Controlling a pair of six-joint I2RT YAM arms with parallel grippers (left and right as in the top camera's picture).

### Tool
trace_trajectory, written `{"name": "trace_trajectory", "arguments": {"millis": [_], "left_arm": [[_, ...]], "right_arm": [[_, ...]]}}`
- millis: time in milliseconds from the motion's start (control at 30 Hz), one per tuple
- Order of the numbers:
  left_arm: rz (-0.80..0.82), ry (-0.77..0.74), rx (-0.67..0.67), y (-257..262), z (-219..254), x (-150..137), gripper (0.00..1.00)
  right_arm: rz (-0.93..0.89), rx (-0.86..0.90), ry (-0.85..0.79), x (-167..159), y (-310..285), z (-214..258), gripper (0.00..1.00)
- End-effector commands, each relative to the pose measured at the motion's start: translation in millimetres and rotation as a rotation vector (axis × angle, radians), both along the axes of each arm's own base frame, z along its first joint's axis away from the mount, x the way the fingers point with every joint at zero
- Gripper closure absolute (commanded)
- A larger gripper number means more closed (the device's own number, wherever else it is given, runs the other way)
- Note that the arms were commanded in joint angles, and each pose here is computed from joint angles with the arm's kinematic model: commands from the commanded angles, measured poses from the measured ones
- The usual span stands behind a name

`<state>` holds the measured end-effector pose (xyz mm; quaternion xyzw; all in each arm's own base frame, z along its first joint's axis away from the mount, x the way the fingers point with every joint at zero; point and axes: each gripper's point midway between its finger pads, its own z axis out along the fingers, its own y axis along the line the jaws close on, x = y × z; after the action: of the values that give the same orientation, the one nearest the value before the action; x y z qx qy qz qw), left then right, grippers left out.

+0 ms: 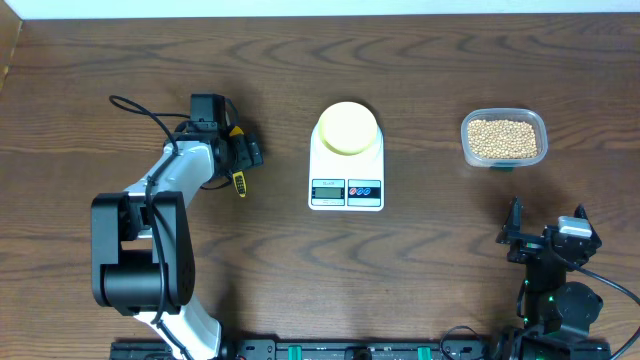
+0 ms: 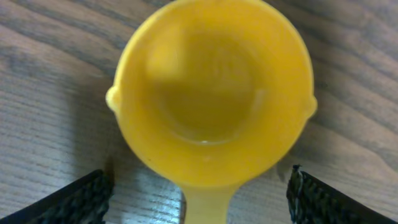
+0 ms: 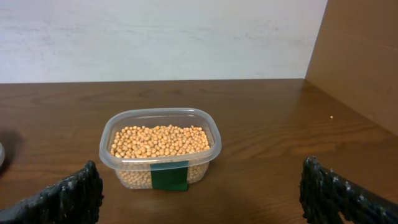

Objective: Scoop item into bowl and weigh 50g on scale

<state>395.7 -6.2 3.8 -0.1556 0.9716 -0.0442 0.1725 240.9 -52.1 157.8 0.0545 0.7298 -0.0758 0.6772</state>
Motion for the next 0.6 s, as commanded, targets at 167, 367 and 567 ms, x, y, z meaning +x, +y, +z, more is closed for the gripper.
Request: {"name": "trace_trajectory", "arguments": {"millis": [167, 367, 567], "left_arm": [[-0.002, 0.049, -0.005, -0.1, -13.3, -12.6, 0.19], [-0.001, 0.035, -0.005, -0.1, -13.5, -10.0, 0.18], [-0.001, 0.040, -0.005, -0.1, -15.0, -11.9, 0.12]], "right_arm": [[-0.002, 0.013, 0.002, -0.1, 0.0, -1.2, 0.01], [-0.002, 0.013, 0.002, -0.1, 0.0, -1.2, 0.01], [-0.002, 0.013, 0.002, -0.1, 0.0, -1.2, 0.01]]}}
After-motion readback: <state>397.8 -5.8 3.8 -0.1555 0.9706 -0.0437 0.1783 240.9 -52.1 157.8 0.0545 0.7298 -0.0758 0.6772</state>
